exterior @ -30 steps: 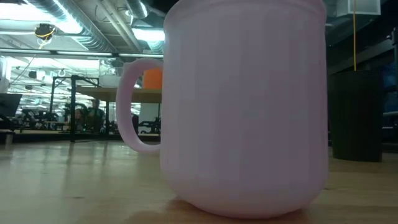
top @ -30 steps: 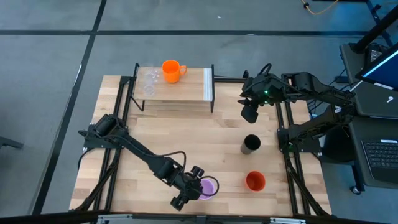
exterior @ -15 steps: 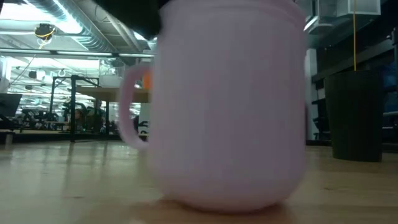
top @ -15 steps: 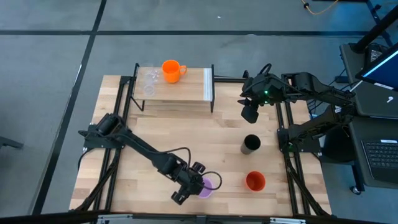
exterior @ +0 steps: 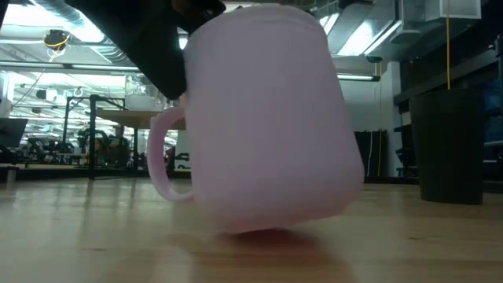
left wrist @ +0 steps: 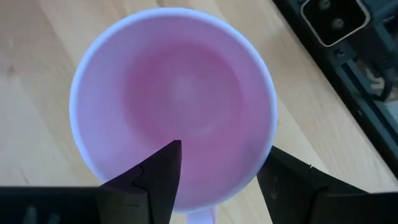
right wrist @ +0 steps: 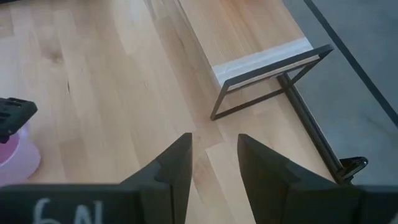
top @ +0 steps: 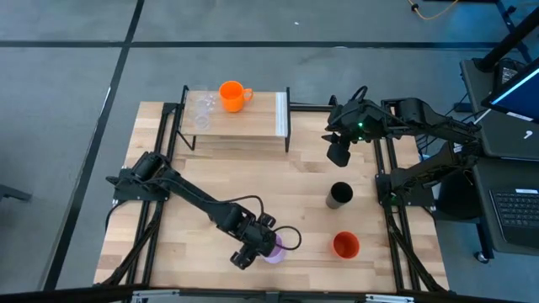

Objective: Stack small to large cups/mugs on shelf
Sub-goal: Put the purple mug on the shelf

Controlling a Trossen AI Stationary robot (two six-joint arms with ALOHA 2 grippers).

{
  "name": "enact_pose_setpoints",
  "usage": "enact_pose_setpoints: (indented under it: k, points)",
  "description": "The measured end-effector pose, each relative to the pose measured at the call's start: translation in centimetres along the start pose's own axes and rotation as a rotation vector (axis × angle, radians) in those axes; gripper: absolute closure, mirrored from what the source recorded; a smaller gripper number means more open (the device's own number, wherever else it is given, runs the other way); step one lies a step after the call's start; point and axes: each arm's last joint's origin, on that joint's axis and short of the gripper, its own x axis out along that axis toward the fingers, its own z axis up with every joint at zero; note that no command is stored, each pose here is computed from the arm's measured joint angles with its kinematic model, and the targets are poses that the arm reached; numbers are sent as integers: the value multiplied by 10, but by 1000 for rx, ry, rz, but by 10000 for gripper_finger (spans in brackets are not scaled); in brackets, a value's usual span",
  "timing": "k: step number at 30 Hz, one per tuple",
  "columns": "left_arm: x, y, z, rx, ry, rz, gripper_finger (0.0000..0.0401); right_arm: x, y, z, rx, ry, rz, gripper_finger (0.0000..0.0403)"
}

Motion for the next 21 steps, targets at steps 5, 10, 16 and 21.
enact_pose_setpoints:
  k: [5,10,16,21]
  points:
    - [0,-1,0,2,-5,-28,206,0,0,0,-1,0,-1,273]
    - [0,-2,1,8,-8,-43,212,0,0,0,-1,0,-1,273]
    - [0,-5,2,15,-17,-53,259,0,0,0,0,0,-1,273]
    - [0,-9,2,95,-24,-53,319,0,0,0,0,0,-1,273]
